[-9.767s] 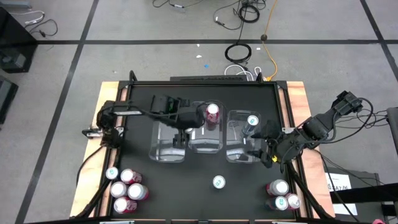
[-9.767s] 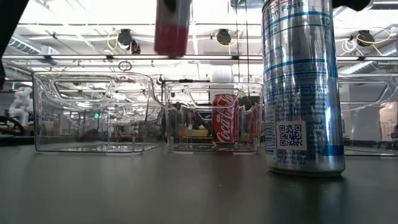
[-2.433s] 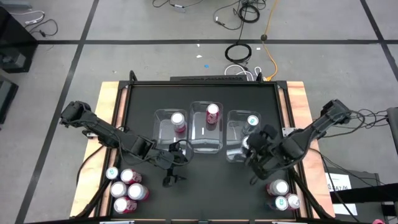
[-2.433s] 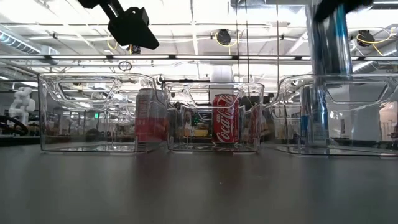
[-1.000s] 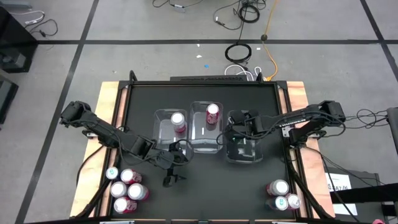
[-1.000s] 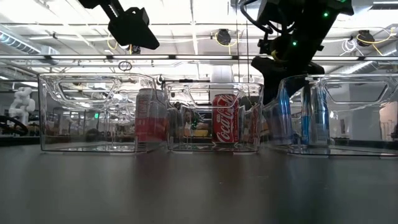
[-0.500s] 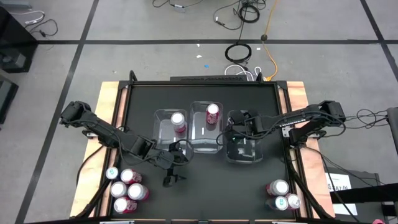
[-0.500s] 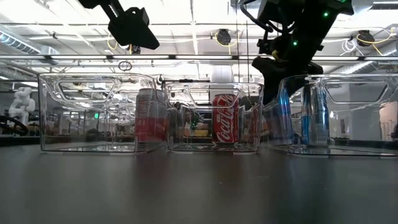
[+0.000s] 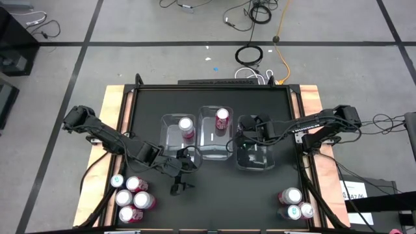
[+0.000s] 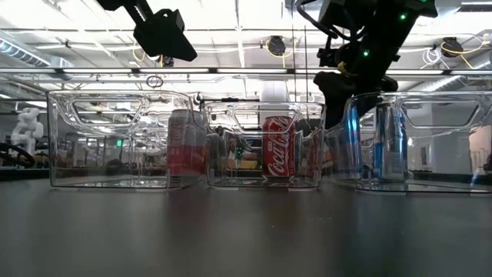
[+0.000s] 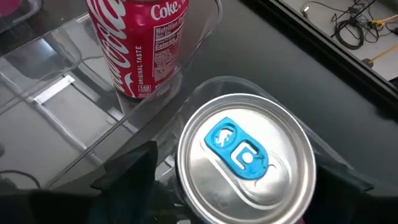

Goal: Sort soda cans
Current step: Put the top right white orange soda can into the middle left transparent bin

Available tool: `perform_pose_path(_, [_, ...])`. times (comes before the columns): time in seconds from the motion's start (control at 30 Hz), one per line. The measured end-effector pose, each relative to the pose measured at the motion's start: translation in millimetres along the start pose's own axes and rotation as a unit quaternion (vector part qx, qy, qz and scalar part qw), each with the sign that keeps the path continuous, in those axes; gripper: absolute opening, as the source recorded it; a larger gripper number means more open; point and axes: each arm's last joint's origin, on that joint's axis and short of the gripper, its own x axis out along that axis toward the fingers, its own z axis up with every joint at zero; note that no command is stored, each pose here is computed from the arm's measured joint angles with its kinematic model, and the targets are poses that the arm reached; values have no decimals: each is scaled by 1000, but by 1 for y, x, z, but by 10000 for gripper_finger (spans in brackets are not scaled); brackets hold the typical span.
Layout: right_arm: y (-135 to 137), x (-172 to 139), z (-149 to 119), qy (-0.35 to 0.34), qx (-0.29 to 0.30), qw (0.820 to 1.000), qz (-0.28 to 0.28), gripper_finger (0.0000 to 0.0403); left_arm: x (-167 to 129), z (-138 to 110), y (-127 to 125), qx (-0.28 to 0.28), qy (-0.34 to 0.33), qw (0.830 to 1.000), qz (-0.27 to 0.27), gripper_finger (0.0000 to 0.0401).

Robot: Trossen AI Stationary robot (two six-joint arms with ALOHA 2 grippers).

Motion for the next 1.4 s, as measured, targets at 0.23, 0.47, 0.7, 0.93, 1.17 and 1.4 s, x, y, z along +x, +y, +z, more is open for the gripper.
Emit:
perform_pose_path(0.23, [0,-18,19,7,-6,1000,-3,325,0,0,0,0,1,1000,-3,386])
perform_pose_path(0.47, [-10,-53,49,28,-24,999,-19,325,0,0,0,0,1,1000,-3,386])
perform_pose_path(0.7, [-19,-84,58,110,-19,994,9,325,0,0,0,0,1,1000,-2,386])
perform_pose_path(0.93, [-11,-108,33,190,-27,981,37,325,0,0,0,0,1,1000,-2,386])
perform_pose_path(1.17, [3,-134,8,205,-6,977,63,325,0,0,0,5,1,1000,-2,386])
perform_pose_path(1.4, [12,-160,-20,228,24,970,84,325,0,1,3,27,-1,1000,1,386])
